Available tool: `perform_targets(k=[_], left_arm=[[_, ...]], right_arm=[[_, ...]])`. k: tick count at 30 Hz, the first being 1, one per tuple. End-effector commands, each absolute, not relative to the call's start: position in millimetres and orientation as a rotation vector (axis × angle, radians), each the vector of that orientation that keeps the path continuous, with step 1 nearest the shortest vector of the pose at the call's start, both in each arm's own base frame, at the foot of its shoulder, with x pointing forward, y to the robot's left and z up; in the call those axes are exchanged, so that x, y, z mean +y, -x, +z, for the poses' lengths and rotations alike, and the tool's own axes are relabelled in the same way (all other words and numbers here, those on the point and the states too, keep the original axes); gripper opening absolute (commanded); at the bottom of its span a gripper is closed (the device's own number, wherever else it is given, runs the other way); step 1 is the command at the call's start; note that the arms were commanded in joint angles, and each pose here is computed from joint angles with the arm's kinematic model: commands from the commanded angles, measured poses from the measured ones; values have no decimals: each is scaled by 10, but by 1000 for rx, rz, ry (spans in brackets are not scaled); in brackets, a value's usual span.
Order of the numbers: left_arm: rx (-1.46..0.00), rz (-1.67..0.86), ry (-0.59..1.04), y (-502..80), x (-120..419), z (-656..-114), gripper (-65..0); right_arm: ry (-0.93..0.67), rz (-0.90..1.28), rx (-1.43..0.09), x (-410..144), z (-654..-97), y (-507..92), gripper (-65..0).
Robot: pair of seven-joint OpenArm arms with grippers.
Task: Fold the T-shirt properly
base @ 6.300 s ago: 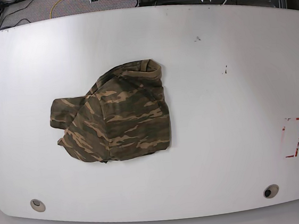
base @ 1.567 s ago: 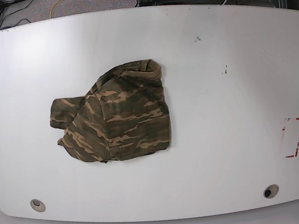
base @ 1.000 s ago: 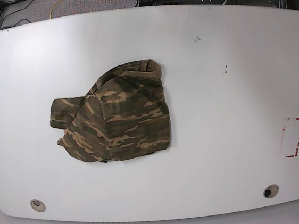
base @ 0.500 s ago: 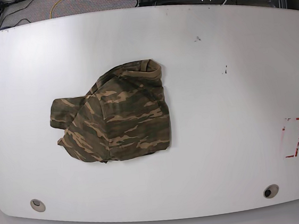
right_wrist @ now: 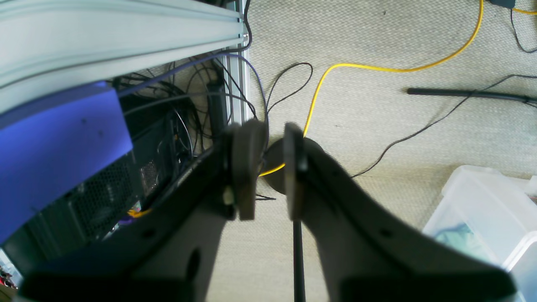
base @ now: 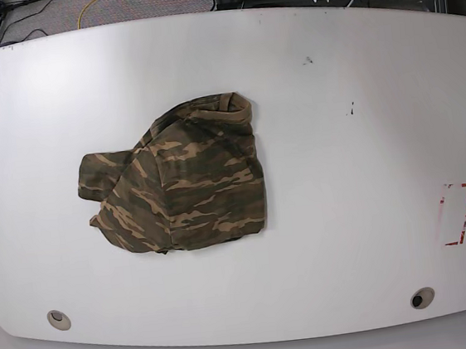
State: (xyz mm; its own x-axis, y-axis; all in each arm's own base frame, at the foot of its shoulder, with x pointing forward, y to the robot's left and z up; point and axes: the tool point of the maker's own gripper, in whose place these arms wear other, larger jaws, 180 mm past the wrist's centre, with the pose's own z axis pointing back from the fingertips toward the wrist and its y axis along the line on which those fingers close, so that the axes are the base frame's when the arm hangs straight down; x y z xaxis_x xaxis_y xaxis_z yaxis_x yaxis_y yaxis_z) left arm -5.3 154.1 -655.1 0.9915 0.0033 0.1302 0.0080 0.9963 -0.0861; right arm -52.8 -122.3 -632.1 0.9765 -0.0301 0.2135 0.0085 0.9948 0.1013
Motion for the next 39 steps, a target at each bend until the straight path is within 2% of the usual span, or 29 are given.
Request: perform_targets(k=[1,31,39], left_arm=[[-130,-5,84,66,1570,-6547,-272],[-161,-13,104,186,1530,-6470,-277],[-225,-7,111,176,1488,-6354,-278]], right_arm=[[-87,-19,-222,-1285,-6312,547,-543],[-59,2,-272,-1421,-6072,640,-543],[-53,11,-297,-1438,-5941,678,-539]])
